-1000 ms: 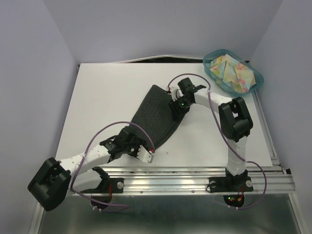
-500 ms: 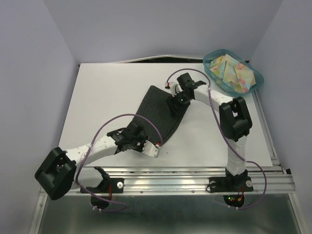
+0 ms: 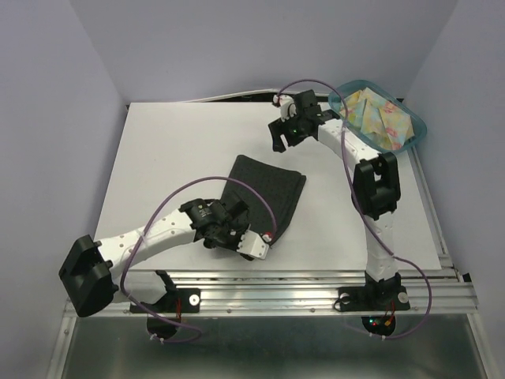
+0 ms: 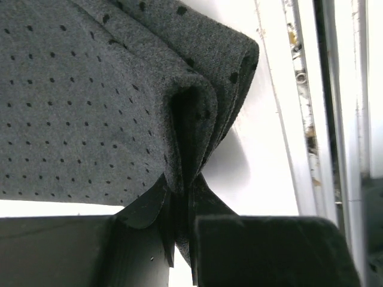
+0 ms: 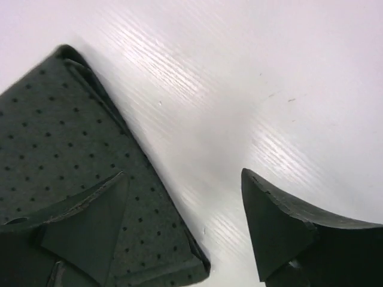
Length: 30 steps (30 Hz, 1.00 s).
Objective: Fold and stack the skirts
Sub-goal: Fold the skirt
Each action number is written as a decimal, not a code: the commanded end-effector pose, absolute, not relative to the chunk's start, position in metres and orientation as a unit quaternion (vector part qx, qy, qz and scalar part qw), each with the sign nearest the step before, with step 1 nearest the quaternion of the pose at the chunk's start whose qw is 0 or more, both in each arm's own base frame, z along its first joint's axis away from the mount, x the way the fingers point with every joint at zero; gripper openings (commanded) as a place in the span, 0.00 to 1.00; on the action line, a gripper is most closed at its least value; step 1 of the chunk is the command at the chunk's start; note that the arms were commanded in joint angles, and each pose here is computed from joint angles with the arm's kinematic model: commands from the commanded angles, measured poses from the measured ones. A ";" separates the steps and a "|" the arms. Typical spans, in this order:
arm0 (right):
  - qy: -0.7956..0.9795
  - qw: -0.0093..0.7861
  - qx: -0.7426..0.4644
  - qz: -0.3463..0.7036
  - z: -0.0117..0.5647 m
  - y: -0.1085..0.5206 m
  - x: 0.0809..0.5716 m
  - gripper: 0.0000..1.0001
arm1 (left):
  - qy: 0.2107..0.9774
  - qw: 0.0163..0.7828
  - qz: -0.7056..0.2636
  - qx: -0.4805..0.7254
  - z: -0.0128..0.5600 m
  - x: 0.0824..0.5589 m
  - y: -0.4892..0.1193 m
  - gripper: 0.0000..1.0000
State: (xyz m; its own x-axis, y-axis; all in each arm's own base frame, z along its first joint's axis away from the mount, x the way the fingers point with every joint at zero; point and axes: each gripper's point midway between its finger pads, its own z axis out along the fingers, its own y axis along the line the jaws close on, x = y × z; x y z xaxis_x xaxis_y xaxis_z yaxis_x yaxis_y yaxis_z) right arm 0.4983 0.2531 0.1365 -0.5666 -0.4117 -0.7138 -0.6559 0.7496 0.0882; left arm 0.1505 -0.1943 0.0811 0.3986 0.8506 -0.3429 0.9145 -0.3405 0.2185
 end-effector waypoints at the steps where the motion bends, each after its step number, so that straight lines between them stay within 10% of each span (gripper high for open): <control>1: 0.880 0.309 -0.292 0.212 0.094 0.266 0.500 0.78 | 0.565 0.146 -0.115 0.804 0.100 0.134 -0.195 0.00; 13: 0.860 0.181 -0.319 0.354 0.042 0.292 0.420 0.44 | 0.572 0.127 -0.127 0.800 0.158 0.150 -0.225 0.00; 30: 0.819 0.110 -0.381 0.415 0.039 0.337 0.325 0.38 | 0.556 0.155 -0.032 0.816 0.157 0.220 -0.256 0.05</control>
State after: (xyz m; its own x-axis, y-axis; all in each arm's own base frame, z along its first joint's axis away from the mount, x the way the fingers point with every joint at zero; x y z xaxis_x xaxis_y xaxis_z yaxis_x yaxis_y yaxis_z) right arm 0.3416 0.3351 0.0338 -0.6882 -0.5169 -0.5092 -0.7184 0.3873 0.5778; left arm 0.1928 -0.2422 0.1407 0.3489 0.9075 -0.2338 0.9367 -0.3302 0.1162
